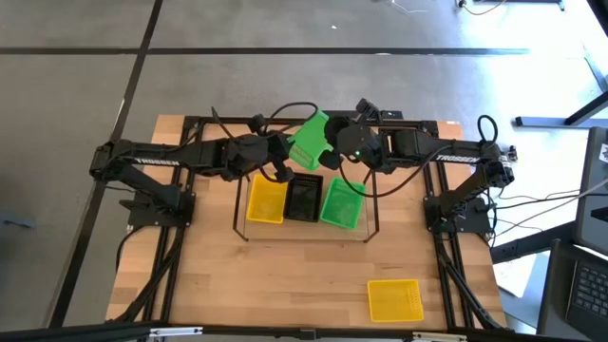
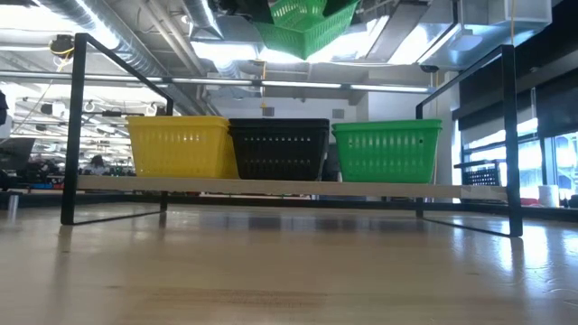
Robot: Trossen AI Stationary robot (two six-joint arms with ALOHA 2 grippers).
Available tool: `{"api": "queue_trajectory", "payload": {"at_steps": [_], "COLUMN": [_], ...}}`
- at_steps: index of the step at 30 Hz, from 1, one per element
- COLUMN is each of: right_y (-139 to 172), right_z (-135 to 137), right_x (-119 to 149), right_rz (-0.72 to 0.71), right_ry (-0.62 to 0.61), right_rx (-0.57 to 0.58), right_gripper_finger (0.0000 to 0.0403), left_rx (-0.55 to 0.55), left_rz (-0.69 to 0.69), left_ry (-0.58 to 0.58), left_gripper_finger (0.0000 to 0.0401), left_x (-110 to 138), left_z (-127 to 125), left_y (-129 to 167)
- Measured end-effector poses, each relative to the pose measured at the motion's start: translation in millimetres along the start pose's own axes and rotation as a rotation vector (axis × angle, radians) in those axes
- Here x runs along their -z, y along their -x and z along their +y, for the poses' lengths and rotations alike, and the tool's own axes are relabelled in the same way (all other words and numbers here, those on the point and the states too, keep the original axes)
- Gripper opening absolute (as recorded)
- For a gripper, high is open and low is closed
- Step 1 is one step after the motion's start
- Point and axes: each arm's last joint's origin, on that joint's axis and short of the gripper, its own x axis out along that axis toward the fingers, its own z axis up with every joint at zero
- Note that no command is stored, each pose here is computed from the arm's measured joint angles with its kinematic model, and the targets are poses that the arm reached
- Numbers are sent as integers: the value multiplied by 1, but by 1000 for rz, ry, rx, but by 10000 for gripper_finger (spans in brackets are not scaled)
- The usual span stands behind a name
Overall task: Stack baskets on shelf by color
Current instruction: Stack the green bin on top of the green bin on the shelf
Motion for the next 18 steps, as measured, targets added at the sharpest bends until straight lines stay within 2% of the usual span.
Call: {"api": "queue_trajectory", "payload": {"at_steps": [9,15,18], "right_y": [0,1,0], "right_z": [0,0,-1], "right_x": [2,4,4], "right_rz": [17,31,34], "right_ry": [19,38,41], "right_rx": [-1,-5,-2], "right_gripper_finger": [0,0,0], "left_rx": [0,14,2], "left_rz": [-57,-114,-115], "left_ry": [-71,-57,-95], "left_gripper_finger": [74,75,75], "left_x": [-7,-14,-14], "left_z": [-3,-9,-12], "left_y": [4,10,13]}}
